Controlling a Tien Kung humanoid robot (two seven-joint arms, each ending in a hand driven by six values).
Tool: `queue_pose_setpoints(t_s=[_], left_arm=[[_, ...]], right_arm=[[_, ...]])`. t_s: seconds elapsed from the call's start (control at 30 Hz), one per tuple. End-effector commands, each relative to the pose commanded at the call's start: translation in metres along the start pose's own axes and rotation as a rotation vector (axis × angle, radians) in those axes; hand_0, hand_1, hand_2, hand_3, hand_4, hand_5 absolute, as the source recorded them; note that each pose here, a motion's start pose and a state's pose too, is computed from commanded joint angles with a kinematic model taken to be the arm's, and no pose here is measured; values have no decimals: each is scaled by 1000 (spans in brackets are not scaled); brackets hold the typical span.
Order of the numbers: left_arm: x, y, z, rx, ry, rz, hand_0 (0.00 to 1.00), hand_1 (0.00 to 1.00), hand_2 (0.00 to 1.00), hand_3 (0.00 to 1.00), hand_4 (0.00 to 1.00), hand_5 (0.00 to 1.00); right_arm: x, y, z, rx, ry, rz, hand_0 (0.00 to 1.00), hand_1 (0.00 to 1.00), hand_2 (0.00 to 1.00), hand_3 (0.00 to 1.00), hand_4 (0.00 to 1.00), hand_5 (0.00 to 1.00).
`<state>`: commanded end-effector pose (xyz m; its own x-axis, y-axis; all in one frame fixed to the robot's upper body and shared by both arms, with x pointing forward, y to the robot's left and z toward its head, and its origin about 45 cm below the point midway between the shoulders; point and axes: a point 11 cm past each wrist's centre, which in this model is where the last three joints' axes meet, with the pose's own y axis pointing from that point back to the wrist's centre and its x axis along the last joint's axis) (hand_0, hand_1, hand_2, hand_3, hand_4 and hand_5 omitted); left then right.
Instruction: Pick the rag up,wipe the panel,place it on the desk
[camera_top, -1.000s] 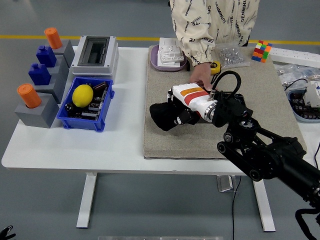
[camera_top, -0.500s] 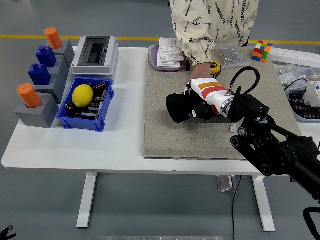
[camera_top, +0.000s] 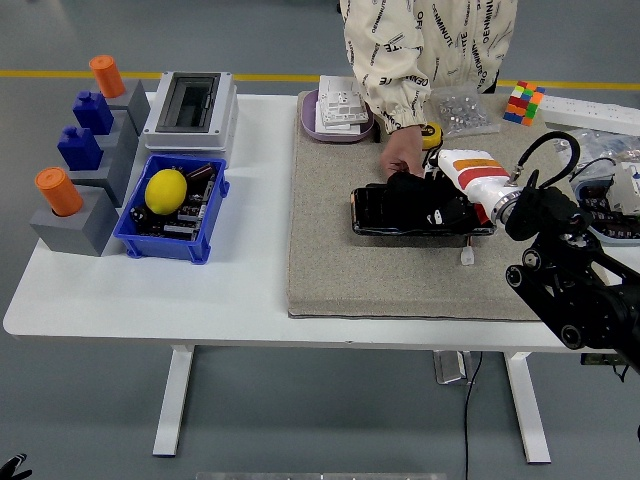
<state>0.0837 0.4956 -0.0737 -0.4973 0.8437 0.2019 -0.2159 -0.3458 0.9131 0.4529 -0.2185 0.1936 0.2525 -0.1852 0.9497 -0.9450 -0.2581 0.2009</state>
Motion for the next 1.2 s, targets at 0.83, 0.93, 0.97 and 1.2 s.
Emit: queue_pose_setpoints(t_s=[0.83,0.93,0.97,1.2], left_arm=[[1,0,-4,7,-3,1,725,716,767,628,694,583],[1,0,-4,6,-3,1,725,716,767,628,694,583],[1,0,-4,7,-2,1,725,716,767,628,694,583],[2,0,-5,9,0,4,726,716,767,628,694,583]], right_arm=[[20,34,101,-216,-2,48,285,384,431,425,998,70],[20,35,103,-220,-3,49,285,384,431,425,998,70],[20,36,104,-222,-2,49,285,384,431,425,998,70],[22,39,113,-242,-2,54,286,384,431,425,998,68]])
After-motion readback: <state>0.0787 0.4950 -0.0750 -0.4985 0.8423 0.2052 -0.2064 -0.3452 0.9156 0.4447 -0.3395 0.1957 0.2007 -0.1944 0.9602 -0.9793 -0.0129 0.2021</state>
